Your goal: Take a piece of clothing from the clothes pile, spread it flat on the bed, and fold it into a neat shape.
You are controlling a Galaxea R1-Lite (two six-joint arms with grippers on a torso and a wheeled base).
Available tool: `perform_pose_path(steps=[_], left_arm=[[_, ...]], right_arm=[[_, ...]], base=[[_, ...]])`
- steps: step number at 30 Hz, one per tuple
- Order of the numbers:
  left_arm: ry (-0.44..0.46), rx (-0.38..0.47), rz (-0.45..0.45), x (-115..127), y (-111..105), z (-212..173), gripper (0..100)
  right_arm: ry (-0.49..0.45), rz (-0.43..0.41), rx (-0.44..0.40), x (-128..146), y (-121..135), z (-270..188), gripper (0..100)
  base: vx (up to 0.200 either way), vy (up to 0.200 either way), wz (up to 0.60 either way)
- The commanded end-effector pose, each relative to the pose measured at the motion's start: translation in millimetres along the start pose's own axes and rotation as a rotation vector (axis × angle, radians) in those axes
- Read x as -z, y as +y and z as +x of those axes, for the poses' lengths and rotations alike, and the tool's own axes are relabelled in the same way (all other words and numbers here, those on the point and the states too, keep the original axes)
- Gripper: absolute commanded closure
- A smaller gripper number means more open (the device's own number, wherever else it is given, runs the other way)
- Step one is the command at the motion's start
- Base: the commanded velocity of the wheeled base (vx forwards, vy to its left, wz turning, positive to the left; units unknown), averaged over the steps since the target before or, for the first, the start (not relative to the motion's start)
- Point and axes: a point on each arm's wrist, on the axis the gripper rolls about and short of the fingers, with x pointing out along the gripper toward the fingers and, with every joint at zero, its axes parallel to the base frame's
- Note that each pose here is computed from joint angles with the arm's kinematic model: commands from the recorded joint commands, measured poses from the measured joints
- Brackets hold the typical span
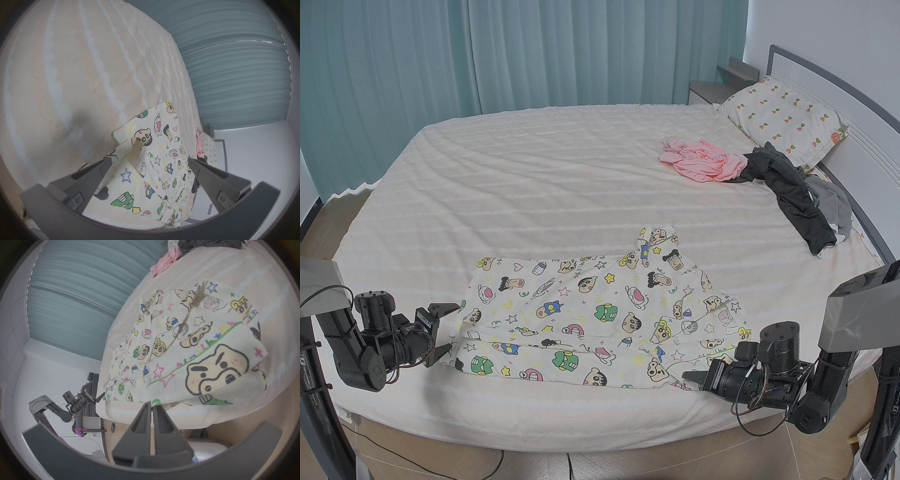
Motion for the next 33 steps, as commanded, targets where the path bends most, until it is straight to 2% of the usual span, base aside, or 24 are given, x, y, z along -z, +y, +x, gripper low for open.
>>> perform_pose_path(steps=[1,4,6,16,28,29,33], left_arm=[[0.000,-0.001,-0.001,0,1,0,0],[-0.005,-0.002,0.000,-1,0,1,0],[-0.013,-0.008,0.001,0,0,2,0],[-0.029,-0.007,0.011,3,1,5,0],[-0.028,-0.008,0.010,3,2,6,0],[-0.029,-0.007,0.011,2,2,6,0],[-0.029,-0.007,0.011,2,2,6,0]], right_arm=[[-0.016,-0.007,-0.031,-1,7,-1,100],[-0.052,0.007,-0.099,-3,19,-1,100],[-0.059,-0.001,-0.111,-2,22,0,100],[-0.098,-0.018,-0.125,1,35,6,100],[-0.091,-0.016,-0.105,5,33,8,100],[-0.082,-0.015,-0.095,7,30,9,0],[-0.046,-0.014,-0.063,15,23,12,0]], base=[[0.000,0.000,0.00],[0.000,0.000,0.00],[0.000,0.000,0.00],[0.000,0.000,0.00],[0.000,0.000,0.00],[0.000,0.000,0.00],[0.000,0.000,0.00]])
